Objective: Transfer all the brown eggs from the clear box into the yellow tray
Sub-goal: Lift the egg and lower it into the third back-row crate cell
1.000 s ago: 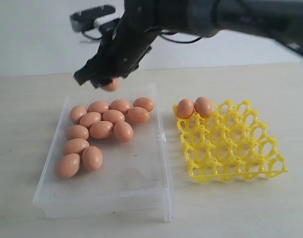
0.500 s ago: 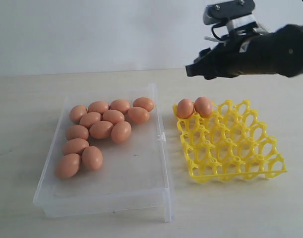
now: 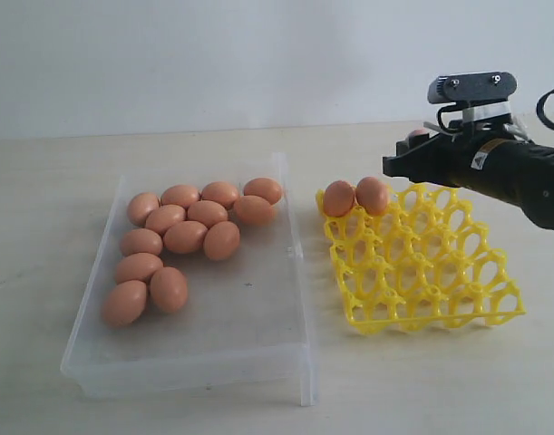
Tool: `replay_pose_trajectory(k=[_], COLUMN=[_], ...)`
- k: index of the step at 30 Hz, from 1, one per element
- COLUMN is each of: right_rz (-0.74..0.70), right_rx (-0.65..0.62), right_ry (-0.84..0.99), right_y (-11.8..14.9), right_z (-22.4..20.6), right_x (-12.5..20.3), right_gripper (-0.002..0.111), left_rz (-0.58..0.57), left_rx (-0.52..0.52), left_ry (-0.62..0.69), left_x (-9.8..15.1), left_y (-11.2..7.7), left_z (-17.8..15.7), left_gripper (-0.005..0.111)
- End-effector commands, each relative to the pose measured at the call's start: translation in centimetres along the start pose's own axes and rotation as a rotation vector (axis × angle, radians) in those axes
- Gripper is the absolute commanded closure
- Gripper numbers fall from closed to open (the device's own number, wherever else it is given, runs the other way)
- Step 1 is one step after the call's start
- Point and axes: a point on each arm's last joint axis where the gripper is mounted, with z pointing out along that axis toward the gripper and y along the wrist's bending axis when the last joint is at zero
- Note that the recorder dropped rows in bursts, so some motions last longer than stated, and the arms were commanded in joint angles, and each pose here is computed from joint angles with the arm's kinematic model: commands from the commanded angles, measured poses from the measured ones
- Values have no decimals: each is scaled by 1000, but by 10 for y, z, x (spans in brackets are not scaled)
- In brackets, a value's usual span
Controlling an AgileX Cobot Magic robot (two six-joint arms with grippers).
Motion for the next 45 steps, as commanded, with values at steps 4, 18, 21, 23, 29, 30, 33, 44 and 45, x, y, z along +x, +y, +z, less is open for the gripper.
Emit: replay_pose_trajectory(k=[4,18,21,23,29,30,33,44,45], right_rz=[-20,-67,-89,-96,-105,-106,-108,-149,-149], right_rx=[-31,-31,-42,-41,-42,-41,-36,-39,-39], right_ry=[1,18,19,24,23,26,49,90,89], right_y=[-6,-16,-15,-15,-15,-15,-15,-15,-15], right_z=[18,27,27,27,24,24,22,21,21], right_x=[27,47,47,47,42,41,41,43,42], right_gripper=[108,108,108,106,85,82,76,48,48], left_rz=[2,2,2,2,2,2,2,2,2], left_rx=[-4,-4,-4,-4,-4,-4,-4,-4,-4], left_ry=[-3,-3,-3,-3,-3,-3,-3,-3,-3], left_x=[-2,-2,-2,-2,-2,-2,-2,-2,-2], left_y=[0,0,0,0,0,0,0,0,0], left_z=[0,0,0,0,0,0,0,0,0], left_gripper=[107,107,107,107,107,107,107,107,107])
